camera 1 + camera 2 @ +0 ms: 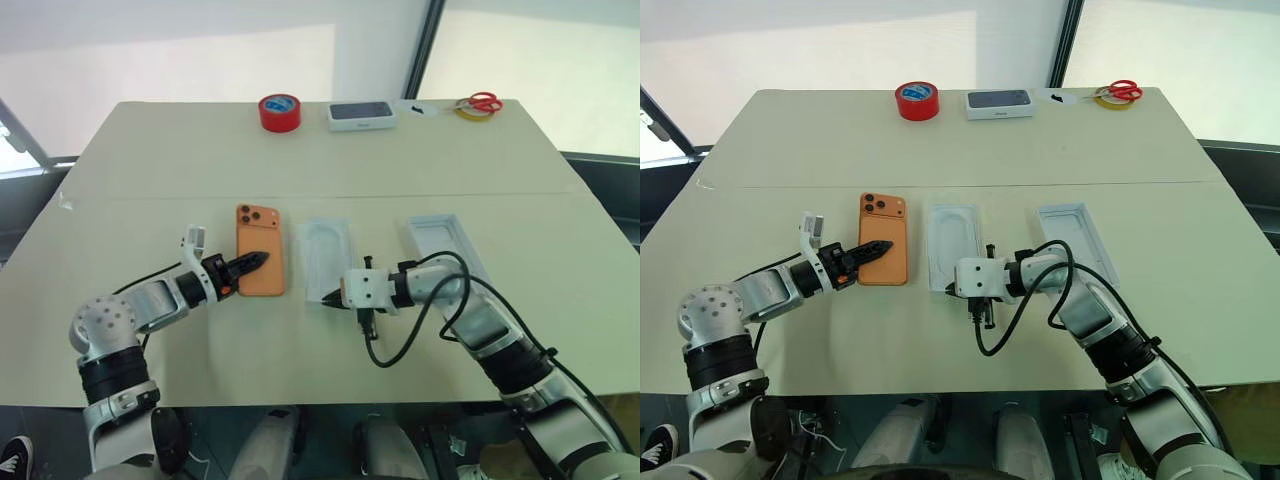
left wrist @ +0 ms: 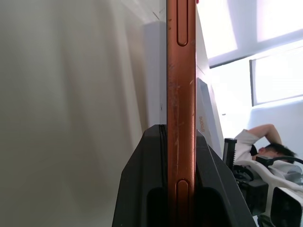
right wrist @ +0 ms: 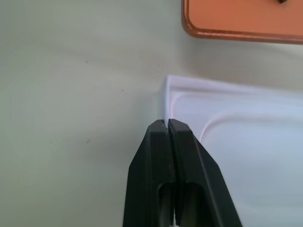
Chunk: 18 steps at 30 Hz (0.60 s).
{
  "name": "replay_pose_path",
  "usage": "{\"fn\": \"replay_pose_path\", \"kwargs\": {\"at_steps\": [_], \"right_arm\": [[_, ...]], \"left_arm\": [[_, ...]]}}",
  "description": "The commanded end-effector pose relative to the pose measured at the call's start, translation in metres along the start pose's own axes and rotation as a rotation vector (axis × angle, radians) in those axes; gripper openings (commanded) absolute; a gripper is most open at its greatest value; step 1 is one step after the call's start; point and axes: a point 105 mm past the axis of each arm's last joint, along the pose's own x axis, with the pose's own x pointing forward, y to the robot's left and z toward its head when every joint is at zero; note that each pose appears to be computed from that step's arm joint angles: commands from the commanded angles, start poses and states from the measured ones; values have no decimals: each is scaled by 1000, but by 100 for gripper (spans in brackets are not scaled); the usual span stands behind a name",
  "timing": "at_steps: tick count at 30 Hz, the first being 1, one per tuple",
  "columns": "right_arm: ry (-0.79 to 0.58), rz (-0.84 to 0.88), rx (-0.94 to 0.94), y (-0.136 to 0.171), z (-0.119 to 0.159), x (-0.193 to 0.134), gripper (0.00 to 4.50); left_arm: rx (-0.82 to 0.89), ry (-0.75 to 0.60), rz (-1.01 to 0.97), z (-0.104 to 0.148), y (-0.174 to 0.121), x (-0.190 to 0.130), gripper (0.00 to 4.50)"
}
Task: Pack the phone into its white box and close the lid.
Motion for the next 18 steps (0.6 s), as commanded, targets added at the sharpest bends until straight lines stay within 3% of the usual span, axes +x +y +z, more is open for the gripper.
{"fn": "replay_pose_path", "kwargs": {"at_steps": [1, 17, 18], "right_arm": [[-57, -15, 29, -5, 15, -4, 3], [-88, -24, 153, -6, 41, 5, 3], [-93, -26, 155, -7, 41, 5, 30]], "left_arm": [[70, -36, -80, 12, -25, 2, 0], [88, -28, -124, 11, -36, 15, 0], [88, -28, -122, 11, -36, 14, 0]]}}
